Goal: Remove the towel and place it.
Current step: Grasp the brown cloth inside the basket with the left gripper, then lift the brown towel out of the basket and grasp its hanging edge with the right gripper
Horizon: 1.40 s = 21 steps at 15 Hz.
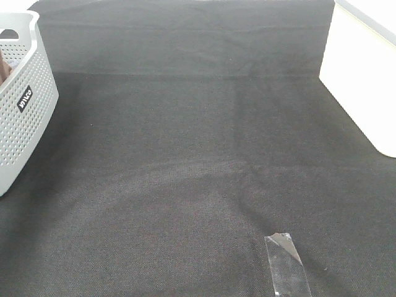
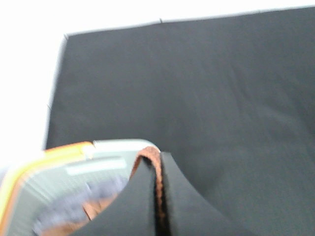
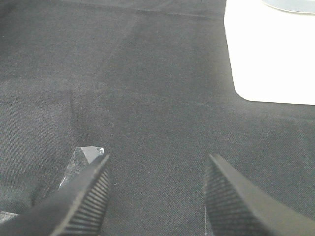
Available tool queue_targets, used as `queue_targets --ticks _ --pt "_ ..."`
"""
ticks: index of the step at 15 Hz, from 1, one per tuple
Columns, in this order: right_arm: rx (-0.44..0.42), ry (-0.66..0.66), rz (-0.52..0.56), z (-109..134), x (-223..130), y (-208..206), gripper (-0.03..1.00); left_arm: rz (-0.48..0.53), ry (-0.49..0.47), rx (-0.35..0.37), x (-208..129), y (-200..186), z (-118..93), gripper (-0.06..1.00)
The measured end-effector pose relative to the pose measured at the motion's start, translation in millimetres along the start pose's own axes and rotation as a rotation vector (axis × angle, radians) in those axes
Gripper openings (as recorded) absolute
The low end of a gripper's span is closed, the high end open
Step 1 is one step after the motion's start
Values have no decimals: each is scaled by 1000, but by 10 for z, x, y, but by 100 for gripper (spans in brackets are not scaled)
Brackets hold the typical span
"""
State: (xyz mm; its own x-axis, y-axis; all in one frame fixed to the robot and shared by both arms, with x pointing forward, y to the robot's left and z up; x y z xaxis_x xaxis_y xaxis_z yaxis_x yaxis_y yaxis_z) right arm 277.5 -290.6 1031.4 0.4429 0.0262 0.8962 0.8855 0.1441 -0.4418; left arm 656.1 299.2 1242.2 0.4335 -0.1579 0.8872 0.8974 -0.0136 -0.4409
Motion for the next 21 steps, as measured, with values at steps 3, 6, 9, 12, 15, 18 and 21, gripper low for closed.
queue_targets --ticks 3,6,9,12,15,18,21 --pt "0 0 0 0 0 0 55 -105 -20 53 226 -86 -168 0" --pt "0 0 0 0 0 0 55 -201 -15 52 385 -132 -409 0" --pt "0 0 0 0 0 0 55 -262 -44 8 480 -179 -634 0" --pt "49 -1 11 70 2 11 55 -221 7 -62 432 -212 -996 0" --pt "155 -67 59 218 70 84 55 -173 74 -106 359 -251 -1235 0" --pt "281 -128 -2 396 325 249 55 -98 173 -147 217 -196 -1541 0" --pt "347 -174 -28 488 542 517 55 -15 304 -110 31 -64 -1824 0"
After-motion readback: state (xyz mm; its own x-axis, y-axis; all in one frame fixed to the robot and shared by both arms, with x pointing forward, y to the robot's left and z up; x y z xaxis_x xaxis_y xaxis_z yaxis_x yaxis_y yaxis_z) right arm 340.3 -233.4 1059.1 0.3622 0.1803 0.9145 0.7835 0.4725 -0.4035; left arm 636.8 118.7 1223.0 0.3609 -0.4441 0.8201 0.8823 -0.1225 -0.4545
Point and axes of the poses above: a point on each arm's last joint axis where the gripper is mounted, y pointing out along that axis toward the gripper, z along the wrist's bending axis when the last joint is at zero, x = y × z, the point moved 5 cm from there along y, pointing out along that axis toward the gripper, and after that the axes turned 4 degrees about y, right-handed, at the moved point
